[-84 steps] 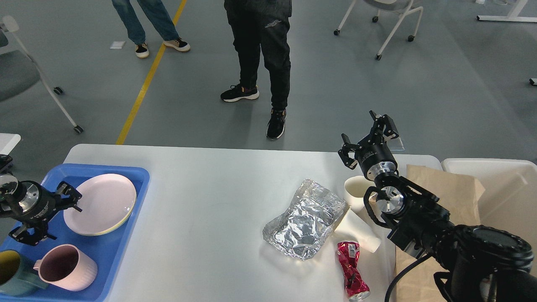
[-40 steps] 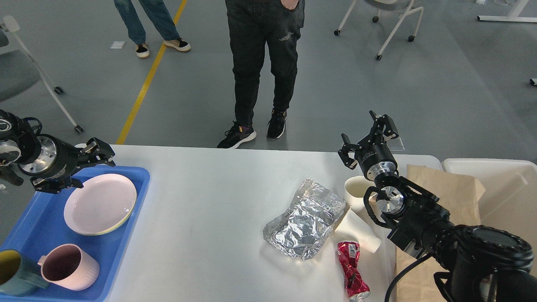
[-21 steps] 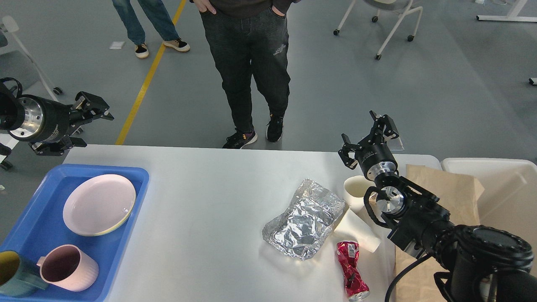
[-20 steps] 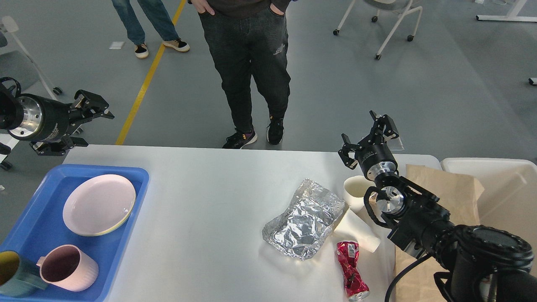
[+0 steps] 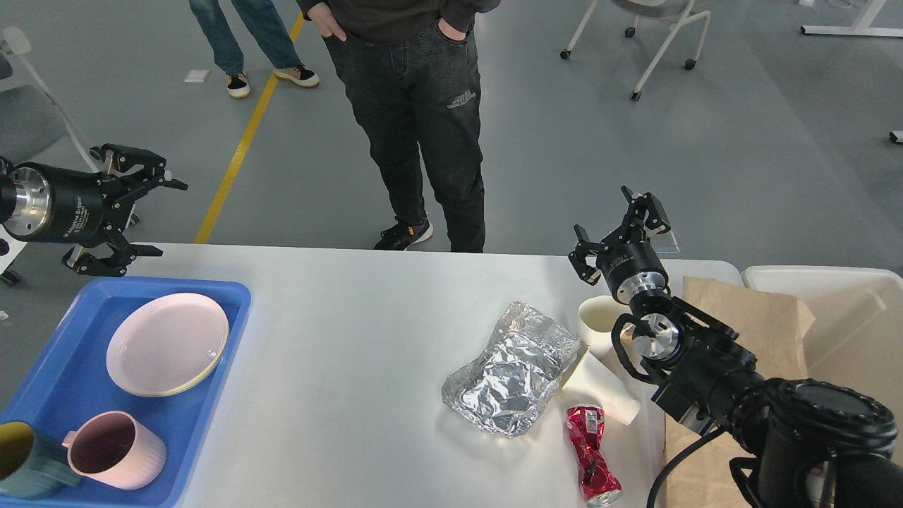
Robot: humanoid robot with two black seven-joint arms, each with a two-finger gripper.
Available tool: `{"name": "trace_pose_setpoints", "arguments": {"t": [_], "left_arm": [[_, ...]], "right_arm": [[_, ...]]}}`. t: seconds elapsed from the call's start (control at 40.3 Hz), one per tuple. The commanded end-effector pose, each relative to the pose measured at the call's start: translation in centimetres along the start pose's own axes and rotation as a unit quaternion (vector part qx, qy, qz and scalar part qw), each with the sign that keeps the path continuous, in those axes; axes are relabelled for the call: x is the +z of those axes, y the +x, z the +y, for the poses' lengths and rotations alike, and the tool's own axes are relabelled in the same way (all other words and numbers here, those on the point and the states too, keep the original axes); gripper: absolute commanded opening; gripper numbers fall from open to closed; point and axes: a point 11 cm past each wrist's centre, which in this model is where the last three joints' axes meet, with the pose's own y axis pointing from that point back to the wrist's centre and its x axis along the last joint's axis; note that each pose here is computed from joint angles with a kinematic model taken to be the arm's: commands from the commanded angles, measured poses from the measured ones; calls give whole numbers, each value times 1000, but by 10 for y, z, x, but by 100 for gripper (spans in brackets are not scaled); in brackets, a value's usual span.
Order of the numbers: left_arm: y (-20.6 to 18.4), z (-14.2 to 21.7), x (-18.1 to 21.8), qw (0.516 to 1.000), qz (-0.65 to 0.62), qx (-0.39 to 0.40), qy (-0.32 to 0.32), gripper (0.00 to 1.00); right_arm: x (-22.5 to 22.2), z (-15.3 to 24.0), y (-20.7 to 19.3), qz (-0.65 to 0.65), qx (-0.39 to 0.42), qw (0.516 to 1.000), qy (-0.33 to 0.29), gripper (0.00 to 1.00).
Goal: Tidy desktop
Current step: 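Open the left gripper and raise it up away from the tray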
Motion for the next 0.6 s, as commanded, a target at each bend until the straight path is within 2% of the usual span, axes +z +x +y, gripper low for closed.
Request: {"name": "trace_pose_setpoints", "arguments": {"t": [0.0,0.199,0.373,0.571], "left_arm": [[-1,4,5,998,48,-38,-33,96],[-8,4,-3,995,35,-91,-23,96],[16,7,-20,997,46,-67,-9,96],[20,10,-22,997,33,-64,-6,96]], "right_arm": [[0,0,0,0,0,1000,0,100],[0,0,0,0,0,1000,0,100],[0,0,0,0,0,1000,0,100],[0,0,0,0,0,1000,0,100]]}}
